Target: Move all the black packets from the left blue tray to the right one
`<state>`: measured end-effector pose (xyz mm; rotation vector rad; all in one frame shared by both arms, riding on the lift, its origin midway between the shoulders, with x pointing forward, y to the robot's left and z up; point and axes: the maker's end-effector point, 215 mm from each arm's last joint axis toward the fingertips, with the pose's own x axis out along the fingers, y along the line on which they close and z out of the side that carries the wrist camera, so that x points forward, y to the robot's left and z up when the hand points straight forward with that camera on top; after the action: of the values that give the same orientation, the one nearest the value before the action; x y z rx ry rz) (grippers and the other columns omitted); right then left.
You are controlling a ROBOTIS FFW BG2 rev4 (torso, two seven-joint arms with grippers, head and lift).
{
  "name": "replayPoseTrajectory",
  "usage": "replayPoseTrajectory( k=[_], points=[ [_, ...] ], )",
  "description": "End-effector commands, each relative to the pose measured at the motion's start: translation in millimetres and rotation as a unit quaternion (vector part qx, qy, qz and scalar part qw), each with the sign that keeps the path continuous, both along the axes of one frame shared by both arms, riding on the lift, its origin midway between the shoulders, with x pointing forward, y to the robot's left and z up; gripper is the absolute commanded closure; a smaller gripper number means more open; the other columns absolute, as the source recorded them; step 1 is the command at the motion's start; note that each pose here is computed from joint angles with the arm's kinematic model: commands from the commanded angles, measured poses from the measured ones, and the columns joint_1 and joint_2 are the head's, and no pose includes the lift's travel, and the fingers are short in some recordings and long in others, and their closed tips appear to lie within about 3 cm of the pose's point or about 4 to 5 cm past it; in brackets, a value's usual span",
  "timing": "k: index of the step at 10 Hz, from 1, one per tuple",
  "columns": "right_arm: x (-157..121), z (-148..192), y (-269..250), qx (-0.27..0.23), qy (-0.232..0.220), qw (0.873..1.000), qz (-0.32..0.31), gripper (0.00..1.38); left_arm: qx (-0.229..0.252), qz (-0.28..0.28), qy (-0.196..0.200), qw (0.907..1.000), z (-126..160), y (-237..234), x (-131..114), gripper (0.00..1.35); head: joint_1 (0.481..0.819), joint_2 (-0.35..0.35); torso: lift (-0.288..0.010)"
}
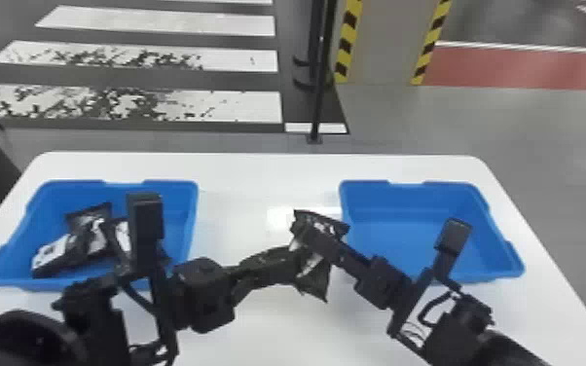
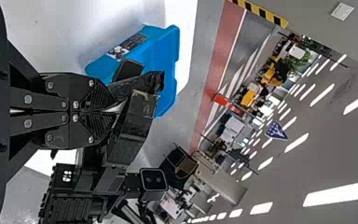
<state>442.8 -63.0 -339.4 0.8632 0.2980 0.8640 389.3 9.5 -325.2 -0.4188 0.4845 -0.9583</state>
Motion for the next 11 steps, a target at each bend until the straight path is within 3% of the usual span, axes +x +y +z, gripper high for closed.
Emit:
replayPoseTrajectory(
  k=[1, 3, 5, 6, 7, 8, 11],
  points=[
    [4.6, 8.7, -4.0, 0.006, -0.016, 1.0, -0.016, 1.28, 0.001, 0.0, 0.001, 1.0, -0.7, 0.1, -0.4, 1.21, 0.695, -0.072, -0.14],
    [3.0, 12.8, -3.7, 0.01, -0.021, 1.0, -0.017, 1.28, -0.001, 0.002, 0.003, 1.0, -0.8, 1.1, -0.2, 1.19, 0.695, -0.076, -0.14],
    [0.1, 16.6, -2.5, 0.02, -0.021, 0.999, -0.016, 1.28, -0.004, 0.017, -0.006, 0.9998, 2.9, 10.3, 7.0, 1.05, 0.695, -0.074, -0.14],
    [0.6, 18.7, -2.7, 0.022, -0.022, 0.999, -0.017, 1.28, -0.007, 0.026, -0.003, 0.9996, 2.1, 16.0, 8.8, 0.8, 0.695, -0.067, -0.14],
    [10.2, 14.3, -12.1, 0.018, -0.02, 0.999, -0.028, 1.28, -0.005, 0.039, 0.001, 0.9992, -2.7, 25.3, 10.0, 0.36, 0.695, -0.058, -0.14],
    [27.4, 9.9, -37.4, 0.004, -0.023, 0.998, -0.056, 1.28, -0.005, 0.053, -0.004, 0.9986, -2.2, 36.1, 14.8, 0.09, 0.695, -0.054, -0.14],
    [93.3, -14.2, -146.8, -0.102, -0.03, 0.982, -0.154, 1.28, 0.028, 0.143, -0.052, 0.988, 9.4, 110.0, 41.8, 0.15, 0.695, -0.093, -0.14]
  ],
)
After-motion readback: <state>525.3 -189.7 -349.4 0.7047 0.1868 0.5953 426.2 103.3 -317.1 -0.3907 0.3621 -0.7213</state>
